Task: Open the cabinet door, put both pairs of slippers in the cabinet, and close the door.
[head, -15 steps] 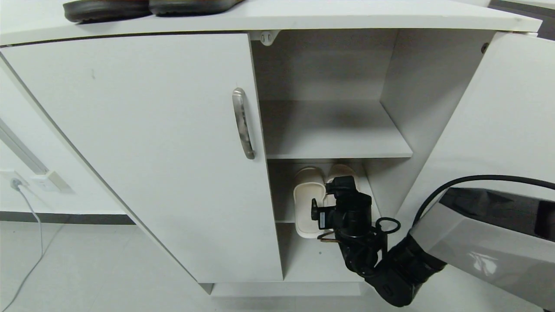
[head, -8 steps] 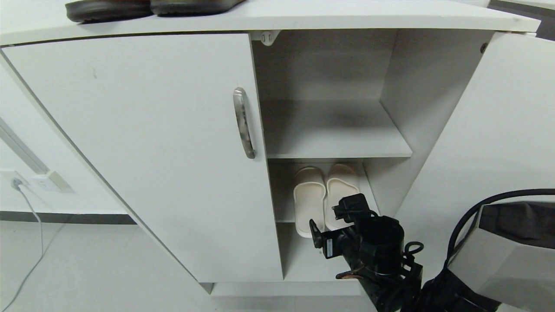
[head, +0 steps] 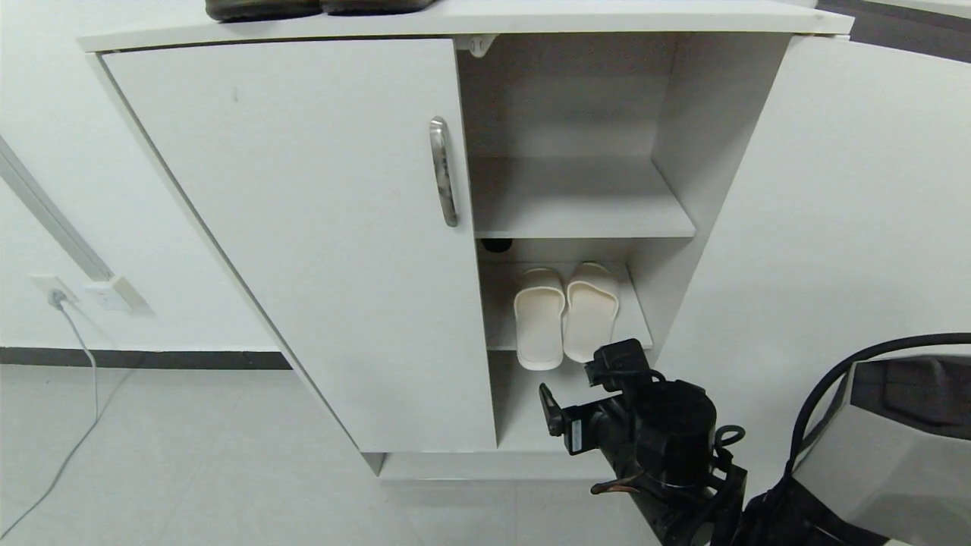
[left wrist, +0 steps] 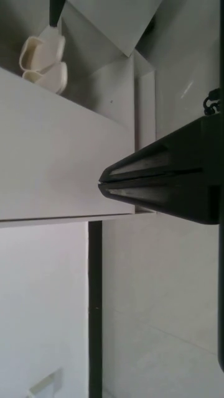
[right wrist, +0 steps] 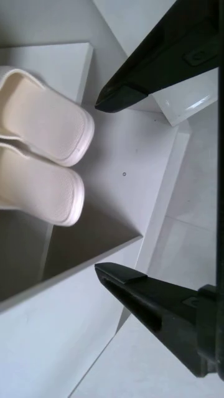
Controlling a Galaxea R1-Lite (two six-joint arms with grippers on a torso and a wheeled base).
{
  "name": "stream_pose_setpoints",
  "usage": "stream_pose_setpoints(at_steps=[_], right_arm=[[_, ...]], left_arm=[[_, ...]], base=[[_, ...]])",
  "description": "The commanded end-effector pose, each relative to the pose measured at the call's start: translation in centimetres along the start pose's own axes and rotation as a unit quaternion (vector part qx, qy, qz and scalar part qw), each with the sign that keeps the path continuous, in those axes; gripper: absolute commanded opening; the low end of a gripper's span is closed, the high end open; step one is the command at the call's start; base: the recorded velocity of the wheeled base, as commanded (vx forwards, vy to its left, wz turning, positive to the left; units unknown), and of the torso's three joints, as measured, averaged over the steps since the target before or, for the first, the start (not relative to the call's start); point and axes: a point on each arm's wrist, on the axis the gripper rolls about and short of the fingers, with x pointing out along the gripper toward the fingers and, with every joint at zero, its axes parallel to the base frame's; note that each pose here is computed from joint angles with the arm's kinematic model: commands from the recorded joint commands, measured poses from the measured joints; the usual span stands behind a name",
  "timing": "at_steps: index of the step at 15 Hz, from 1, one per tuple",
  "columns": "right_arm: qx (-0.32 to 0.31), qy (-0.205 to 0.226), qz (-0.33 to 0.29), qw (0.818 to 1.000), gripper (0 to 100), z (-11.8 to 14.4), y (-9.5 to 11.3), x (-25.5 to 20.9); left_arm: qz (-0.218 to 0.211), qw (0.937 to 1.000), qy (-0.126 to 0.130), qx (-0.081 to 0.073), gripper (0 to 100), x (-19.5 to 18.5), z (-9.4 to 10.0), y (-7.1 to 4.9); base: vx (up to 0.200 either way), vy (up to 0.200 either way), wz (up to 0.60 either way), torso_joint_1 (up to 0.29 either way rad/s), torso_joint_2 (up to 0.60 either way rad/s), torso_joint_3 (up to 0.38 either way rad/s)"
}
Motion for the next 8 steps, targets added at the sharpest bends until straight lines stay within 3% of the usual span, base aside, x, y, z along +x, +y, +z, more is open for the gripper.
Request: stream_pose_setpoints(at_steps=[1, 8], right_arm=[[-0.001, 0.001, -0.001, 1.0, 100, -0.16, -0.11, -0.1], [-0.001, 0.0, 0.0, 1.0, 100, -0.15, -0.11, -0.1]], left_arm=[[0.0, 1.0, 0.001, 0.0, 0, 0.01, 0.0, 0.0], [-0.001, 1.0, 0.001, 0.001, 0, 0.01, 0.0, 0.0]], base=[[0.0, 0.0, 0.0, 0.0, 0.0, 0.0], [0.0, 0.0, 0.0, 0.0, 0.0, 0.0]])
